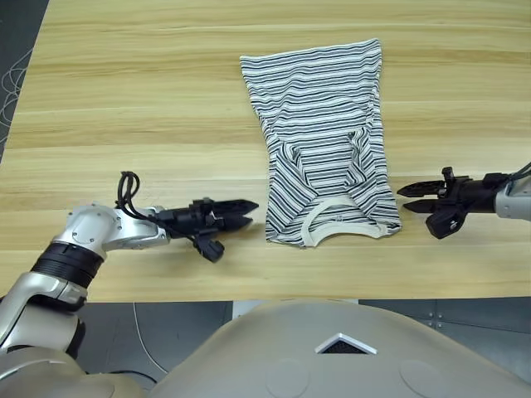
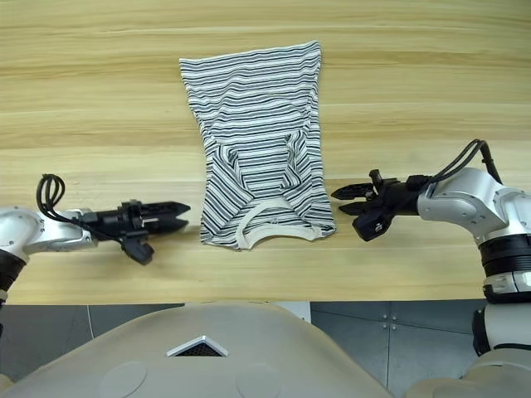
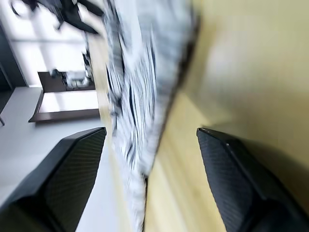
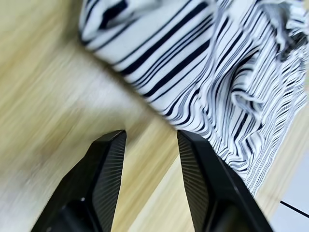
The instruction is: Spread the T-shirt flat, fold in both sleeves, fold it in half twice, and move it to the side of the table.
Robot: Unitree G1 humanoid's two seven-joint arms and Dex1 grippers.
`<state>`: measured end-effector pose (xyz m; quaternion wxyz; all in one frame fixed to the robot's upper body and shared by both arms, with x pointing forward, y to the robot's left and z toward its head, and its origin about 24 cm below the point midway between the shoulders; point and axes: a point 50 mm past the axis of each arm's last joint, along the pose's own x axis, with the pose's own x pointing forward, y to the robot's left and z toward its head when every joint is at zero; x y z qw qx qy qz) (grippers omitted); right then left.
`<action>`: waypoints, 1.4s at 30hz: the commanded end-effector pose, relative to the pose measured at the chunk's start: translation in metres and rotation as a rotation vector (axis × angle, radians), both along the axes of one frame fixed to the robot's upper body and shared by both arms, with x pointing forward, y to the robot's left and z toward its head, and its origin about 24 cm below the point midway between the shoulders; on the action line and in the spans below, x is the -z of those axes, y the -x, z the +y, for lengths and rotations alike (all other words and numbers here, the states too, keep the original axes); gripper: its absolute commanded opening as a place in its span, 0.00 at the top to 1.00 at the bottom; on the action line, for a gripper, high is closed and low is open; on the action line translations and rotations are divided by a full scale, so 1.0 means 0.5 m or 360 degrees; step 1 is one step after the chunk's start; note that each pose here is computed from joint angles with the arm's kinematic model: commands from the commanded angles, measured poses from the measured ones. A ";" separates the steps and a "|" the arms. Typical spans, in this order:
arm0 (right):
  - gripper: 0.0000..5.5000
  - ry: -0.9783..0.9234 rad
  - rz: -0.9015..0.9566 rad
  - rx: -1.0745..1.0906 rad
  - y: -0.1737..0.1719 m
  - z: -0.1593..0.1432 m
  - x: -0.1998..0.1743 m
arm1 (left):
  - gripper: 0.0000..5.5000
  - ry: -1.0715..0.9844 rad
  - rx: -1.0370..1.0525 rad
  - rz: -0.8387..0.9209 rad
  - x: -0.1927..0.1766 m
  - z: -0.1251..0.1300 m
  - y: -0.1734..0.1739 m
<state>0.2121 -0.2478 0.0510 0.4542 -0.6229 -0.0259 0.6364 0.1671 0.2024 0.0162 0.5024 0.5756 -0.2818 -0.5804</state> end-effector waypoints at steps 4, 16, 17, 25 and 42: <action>0.65 -0.0099 0.0102 -0.0050 0.020 0.031 0.024 | 0.36 -0.0097 0.0092 0.0085 -0.025 -0.015 0.029; 0.65 -0.0163 0.0153 -0.0065 0.032 0.049 0.042 | 0.36 -0.0181 0.0098 0.0047 -0.015 -0.049 0.015; 0.65 -0.0172 0.0152 -0.0068 0.032 0.052 0.041 | 0.36 -0.0181 0.0109 0.0053 -0.015 -0.050 0.017; 0.65 -0.0194 0.0158 -0.0063 0.030 0.058 0.039 | 0.36 -0.0250 0.0171 0.0010 -0.016 -0.050 0.013; 0.65 -0.0155 0.0163 -0.0043 0.025 0.057 0.043 | 0.36 -0.0269 0.0081 0.0028 -0.030 -0.036 0.004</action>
